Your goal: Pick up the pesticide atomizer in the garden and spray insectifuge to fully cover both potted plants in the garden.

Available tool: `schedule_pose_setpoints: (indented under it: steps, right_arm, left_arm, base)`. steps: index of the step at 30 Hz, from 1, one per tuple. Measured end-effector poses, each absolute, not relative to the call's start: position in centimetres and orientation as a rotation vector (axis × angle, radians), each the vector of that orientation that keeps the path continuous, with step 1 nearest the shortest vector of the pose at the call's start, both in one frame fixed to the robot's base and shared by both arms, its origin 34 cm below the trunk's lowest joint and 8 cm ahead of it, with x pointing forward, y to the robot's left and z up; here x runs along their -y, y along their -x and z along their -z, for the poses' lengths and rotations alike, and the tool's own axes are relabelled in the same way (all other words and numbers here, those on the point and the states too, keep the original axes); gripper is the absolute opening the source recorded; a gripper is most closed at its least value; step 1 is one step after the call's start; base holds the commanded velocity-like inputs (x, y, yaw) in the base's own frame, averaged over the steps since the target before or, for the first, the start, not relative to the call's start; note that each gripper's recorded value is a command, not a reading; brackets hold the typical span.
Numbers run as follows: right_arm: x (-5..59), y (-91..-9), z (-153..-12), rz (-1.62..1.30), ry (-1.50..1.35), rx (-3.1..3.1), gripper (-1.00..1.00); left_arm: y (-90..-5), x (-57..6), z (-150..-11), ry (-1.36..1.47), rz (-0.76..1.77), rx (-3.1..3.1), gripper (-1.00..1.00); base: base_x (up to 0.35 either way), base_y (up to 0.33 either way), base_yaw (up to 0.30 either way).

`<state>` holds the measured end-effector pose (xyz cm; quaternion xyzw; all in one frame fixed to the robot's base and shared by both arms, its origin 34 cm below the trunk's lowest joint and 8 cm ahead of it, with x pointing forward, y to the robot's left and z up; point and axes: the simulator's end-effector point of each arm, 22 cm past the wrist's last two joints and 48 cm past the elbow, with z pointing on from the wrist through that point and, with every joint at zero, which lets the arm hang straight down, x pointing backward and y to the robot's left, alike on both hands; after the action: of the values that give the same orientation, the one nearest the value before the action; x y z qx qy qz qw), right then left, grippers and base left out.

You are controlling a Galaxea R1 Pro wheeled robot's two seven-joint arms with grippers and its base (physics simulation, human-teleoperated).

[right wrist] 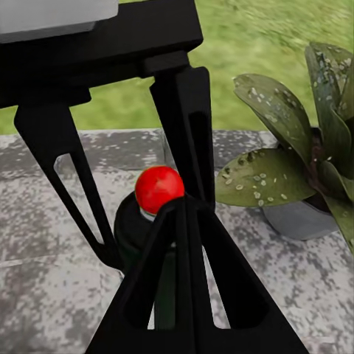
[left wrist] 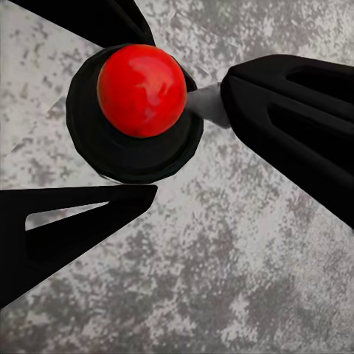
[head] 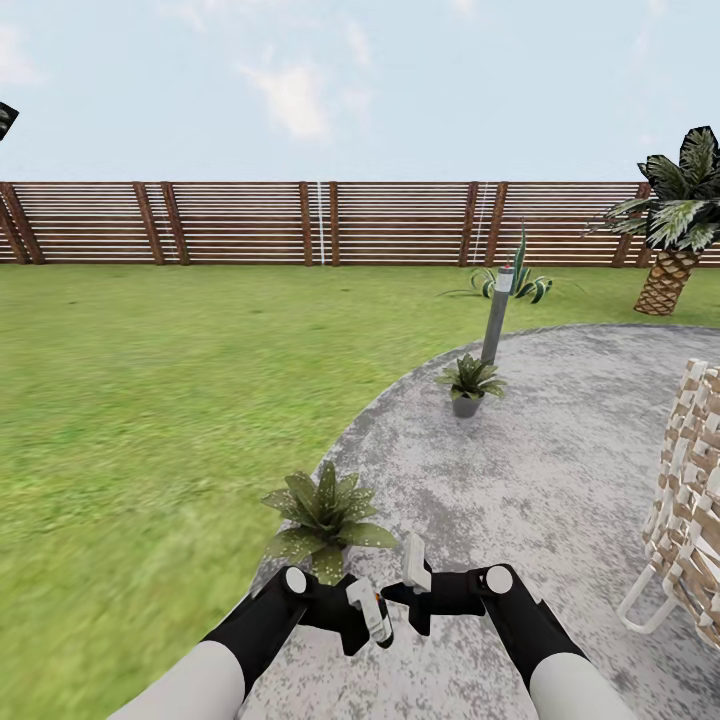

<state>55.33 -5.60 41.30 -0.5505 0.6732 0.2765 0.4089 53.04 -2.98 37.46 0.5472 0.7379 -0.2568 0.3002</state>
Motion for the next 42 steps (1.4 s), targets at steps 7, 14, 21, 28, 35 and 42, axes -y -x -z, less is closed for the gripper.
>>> schedule_pose_setpoints:
  steps: [7,14,21,28,35,42]
  right_arm:
    - [5.6,-55.3,-41.3,-0.696,1.386,-1.696,-1.00]
    - [5.6,-55.3,-41.3,-0.697,1.386,-1.697,-1.00]
    - [5.5,-54.7,-40.6,-0.717,1.384,-1.713,1.00]
    - [7.2,-57.3,-39.8,-0.585,1.272,-1.761,1.00]
    - [18.2,-58.6,-31.3,-0.141,0.690,-2.041,1.00]
    - [25.0,-54.6,-30.3,0.076,0.269,-1.993,1.00]
  left_arm:
    - [-53.0,3.0,-37.4,-1.450,0.683,-1.960,-1.00]
    - [-51.9,-4.2,-31.5,-1.440,0.542,-2.141,-1.00]
    - [-52.5,-16.1,-28.9,-1.420,0.375,-2.276,-1.00]
    - [-50.3,-26.0,-26.6,-1.353,0.242,-2.412,-1.00]
    - [-51.7,-26.7,-26.1,-0.920,0.249,-2.428,-1.00]
    - [-52.7,-31.4,-25.9,-0.415,0.029,-2.348,-1.00]
  base:
    - [0.000,0.000,0.000]
    - [0.000,0.000,0.000]
    - [0.000,0.000,0.000]
    - [0.000,0.000,0.000]
    - [0.000,0.000,0.000]
    - [0.000,0.000,0.000]
